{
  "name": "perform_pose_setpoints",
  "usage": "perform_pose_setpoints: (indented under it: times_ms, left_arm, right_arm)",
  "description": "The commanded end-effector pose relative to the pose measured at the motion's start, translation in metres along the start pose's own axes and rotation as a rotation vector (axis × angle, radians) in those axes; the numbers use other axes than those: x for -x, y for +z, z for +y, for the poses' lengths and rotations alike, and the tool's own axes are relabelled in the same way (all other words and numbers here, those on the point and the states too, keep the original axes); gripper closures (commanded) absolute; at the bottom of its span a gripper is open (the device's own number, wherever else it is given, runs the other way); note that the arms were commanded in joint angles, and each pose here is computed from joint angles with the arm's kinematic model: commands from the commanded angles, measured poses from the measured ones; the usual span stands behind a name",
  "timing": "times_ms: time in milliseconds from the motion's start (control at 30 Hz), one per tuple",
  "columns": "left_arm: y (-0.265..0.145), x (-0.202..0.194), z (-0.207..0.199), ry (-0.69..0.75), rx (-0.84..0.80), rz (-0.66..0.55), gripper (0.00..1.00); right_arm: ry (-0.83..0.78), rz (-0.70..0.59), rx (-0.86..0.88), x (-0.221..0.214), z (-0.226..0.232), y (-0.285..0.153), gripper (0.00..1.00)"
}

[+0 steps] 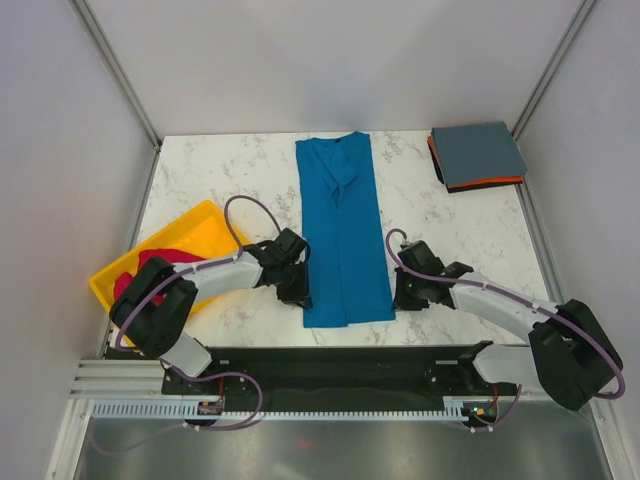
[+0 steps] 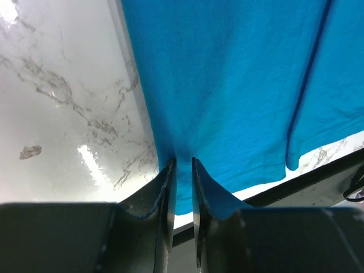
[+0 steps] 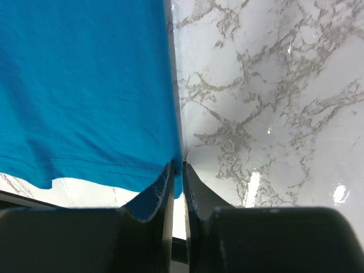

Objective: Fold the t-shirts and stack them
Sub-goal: Fold the tshirt

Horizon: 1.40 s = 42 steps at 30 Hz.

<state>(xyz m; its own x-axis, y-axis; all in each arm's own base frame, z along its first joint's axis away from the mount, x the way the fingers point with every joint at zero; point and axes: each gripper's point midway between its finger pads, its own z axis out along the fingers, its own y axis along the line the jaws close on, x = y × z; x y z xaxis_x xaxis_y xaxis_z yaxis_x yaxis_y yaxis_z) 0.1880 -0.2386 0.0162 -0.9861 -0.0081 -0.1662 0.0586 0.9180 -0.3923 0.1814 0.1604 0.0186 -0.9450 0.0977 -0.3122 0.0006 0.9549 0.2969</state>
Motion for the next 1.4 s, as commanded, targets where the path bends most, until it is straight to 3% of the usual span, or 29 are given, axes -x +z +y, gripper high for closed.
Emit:
perform_pose_setpoints:
  times_ms: [0, 300, 733, 1133, 1367]
  left_arm:
    - [-0.007, -0.001, 0.006, -0.022, 0.024, -0.033, 0.75]
    - [-0.042, 0.009, -0.030, 0.011, -0.124, -0.088, 0.73]
    - [-0.010, -0.013, 0.001, -0.038, -0.058, -0.046, 0.75]
    - [-0.001, -0.029, 0.016, -0.058, -0.023, -0.028, 0.71]
    - [0.003, -0.036, 0.027, -0.080, 0.014, -0.018, 0.72]
  right_arm:
    - [0.012, -0.020, 0.015, 0.001, 0.003, -0.004, 0.82]
    - [0.041, -0.034, 0.041, 0.009, 0.016, -0.018, 0.64]
    - [0.001, 0.005, -0.015, -0.010, 0.011, -0.006, 0.60]
    - [0.004, 0.019, -0.025, -0.020, 0.003, 0.002, 0.68]
    - [0.004, -0.005, -0.063, -0.021, -0.008, 0.003, 0.93]
